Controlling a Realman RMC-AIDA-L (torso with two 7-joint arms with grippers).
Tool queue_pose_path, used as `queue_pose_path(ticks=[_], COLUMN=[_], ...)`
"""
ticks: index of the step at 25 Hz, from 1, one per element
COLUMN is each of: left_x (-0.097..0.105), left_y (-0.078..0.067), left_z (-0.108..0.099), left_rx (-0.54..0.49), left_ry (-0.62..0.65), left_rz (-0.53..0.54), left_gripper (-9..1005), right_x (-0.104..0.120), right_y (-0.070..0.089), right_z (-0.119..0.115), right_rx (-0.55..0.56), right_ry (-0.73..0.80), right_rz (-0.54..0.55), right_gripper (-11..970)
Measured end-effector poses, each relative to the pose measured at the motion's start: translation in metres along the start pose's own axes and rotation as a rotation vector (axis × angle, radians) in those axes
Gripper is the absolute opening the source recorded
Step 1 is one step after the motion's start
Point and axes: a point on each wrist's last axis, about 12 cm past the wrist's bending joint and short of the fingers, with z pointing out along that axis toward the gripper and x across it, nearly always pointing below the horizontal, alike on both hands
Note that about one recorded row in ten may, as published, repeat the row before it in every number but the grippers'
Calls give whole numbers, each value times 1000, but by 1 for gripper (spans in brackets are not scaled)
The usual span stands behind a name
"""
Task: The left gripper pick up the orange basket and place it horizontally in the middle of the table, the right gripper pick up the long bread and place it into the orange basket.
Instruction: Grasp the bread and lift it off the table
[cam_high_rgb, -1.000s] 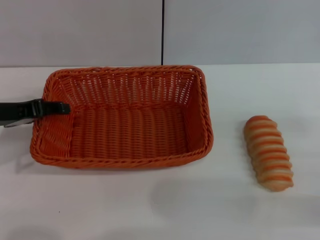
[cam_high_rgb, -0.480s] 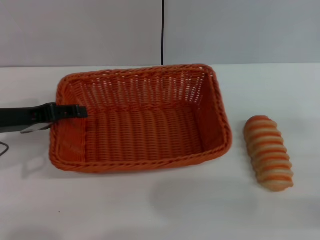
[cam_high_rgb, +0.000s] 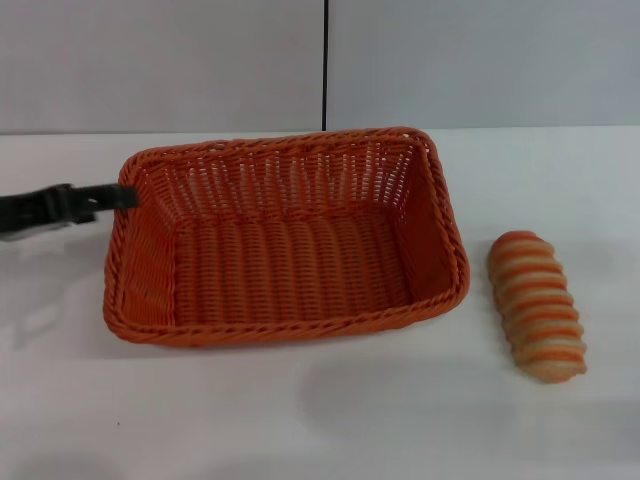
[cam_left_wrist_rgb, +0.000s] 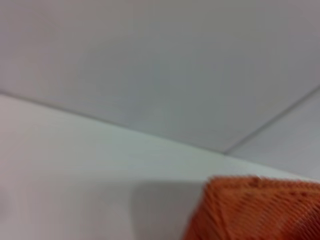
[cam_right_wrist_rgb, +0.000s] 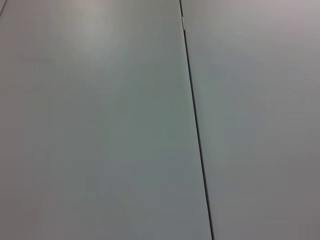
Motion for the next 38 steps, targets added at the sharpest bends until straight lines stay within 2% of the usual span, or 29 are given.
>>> queue_pose_path(ticks=[1,3,6,12,13,15,16,17,18,19,21,23,24,25,27,28,29,32,33,34,36,38], left_x=[0,-5,-8,-11,-6,-3,10,10,20,20,34,47,47,60,68,75,75,85,90,90,93,97], left_y=[0,12,16,22,28,31,40,40,46,46,52,55,55,58,60,61,61,61,61,61,61,61], left_z=[0,-11,-17,-30,-30,-29,-25,-25,-23,-23,-21,-19,-19,-17,-17,-15,-15,-11,-8,-8,-5,-3], left_rx=[0,-18,-14,51,93,111,142,142,148,148,135,113,113,87,49,17,17,-10,-20,-20,-29,-45], left_ry=[0,-57,-102,-272,-353,-397,-501,-501,-585,-585,-688,-779,-779,-853,-899,-919,-919,-923,-918,-918,-912,-906], left_rz=[0,35,75,219,270,289,326,326,364,364,410,450,450,461,478,500,500,514,510,510,509,523], left_gripper=[755,755,755,755,755,755,755,755,756,756,756,756,756,756,756,756,756,756,756,756,756,756], right_x=[0,0,0,0,-2,-5,-6,-6,-7,-7,-8,-11,-11,-12,-13,-12,-12,-14,-18,-18,-25,-37], right_y=[0,1,2,3,4,5,5,5,4,4,1,-9,-9,-13,-23,-33,-33,-49,-60,-60,-71,-79], right_z=[0,-1,-2,-3,-4,-6,-6,-6,-7,-7,-8,-10,-10,-11,-12,-11,-11,-6,-2,-2,4,19], right_rx=[0,3,3,2,-8,-22,-26,-26,-33,-33,-52,-92,-92,-98,-101,-118,-118,-149,-160,-160,-177,-239], right_ry=[0,4,2,-1,-11,-29,-35,-35,-39,-39,-27,16,16,30,76,158,158,284,369,369,454,609], right_rz=[0,1,2,4,7,10,11,11,29,29,71,132,132,151,199,243,243,306,365,365,405,444], right_gripper=[712,712,712,712,712,712,712,712,712,712,712,712,712,712,712,712,711,711,711,711,711,711])
